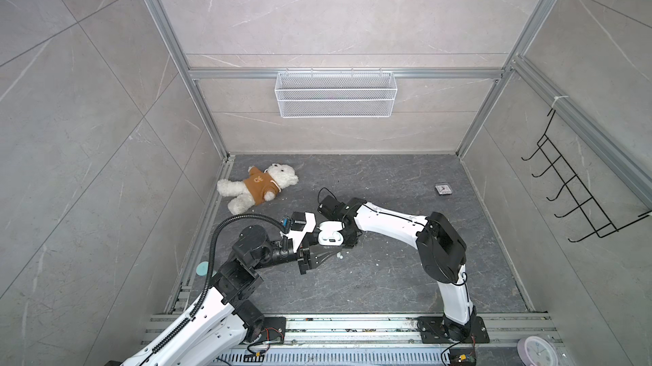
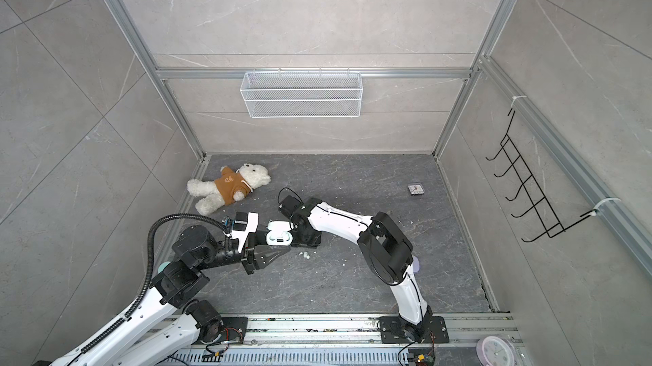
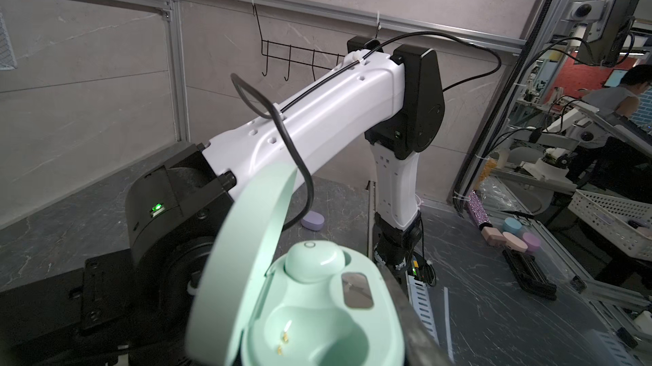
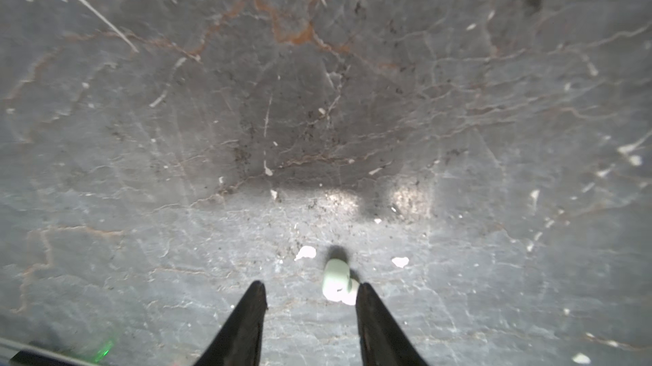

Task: Insert the wireless bluetooth earbuds into the charging case
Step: 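Close the right gripper on the second mint-green earbud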

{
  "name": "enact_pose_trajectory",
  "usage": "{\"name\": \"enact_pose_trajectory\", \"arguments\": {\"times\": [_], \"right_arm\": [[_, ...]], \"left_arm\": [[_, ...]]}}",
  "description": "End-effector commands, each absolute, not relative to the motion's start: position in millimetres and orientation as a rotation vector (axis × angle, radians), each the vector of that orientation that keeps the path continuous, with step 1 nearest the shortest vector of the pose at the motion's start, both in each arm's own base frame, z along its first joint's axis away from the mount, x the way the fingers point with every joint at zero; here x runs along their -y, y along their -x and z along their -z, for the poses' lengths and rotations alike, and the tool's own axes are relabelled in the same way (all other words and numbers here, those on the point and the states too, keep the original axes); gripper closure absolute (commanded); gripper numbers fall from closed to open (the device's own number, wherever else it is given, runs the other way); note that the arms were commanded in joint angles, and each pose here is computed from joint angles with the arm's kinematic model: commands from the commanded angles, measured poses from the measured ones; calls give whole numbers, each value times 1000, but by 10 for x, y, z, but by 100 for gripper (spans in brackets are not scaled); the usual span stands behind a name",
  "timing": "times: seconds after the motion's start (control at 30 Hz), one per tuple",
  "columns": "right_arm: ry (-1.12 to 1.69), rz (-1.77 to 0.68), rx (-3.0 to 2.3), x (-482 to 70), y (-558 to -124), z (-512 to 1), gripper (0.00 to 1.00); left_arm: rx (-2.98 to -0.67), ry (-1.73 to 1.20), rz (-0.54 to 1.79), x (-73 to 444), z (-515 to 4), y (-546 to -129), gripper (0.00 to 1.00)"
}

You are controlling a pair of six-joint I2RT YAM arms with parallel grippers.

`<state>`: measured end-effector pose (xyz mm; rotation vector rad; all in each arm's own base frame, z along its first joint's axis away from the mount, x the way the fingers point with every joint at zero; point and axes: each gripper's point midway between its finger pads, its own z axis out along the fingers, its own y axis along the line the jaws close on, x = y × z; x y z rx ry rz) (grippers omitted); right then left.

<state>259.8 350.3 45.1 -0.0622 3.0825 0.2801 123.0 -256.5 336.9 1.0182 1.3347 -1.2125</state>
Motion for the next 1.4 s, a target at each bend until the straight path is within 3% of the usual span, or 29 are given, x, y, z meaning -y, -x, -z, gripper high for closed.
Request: {"name": "enact_pose_trajectory", "arguments": {"times": [0.0, 1.03, 1.37], "right_arm": [[87, -186, -3131, -3416, -2516, -361, 56], [123, -134, -3181, -3427, -2397, -143, 76], [117, -118, -3188, -3395, -2374, -107, 86]], "left_arm": [[-1268, -1021, 1175, 2526, -3476, -1218, 68], [-1273, -1011, 1174, 2506, -3477, -1211, 68], [-1276, -1010, 1173, 2508, -3472, -1216, 68]]}}
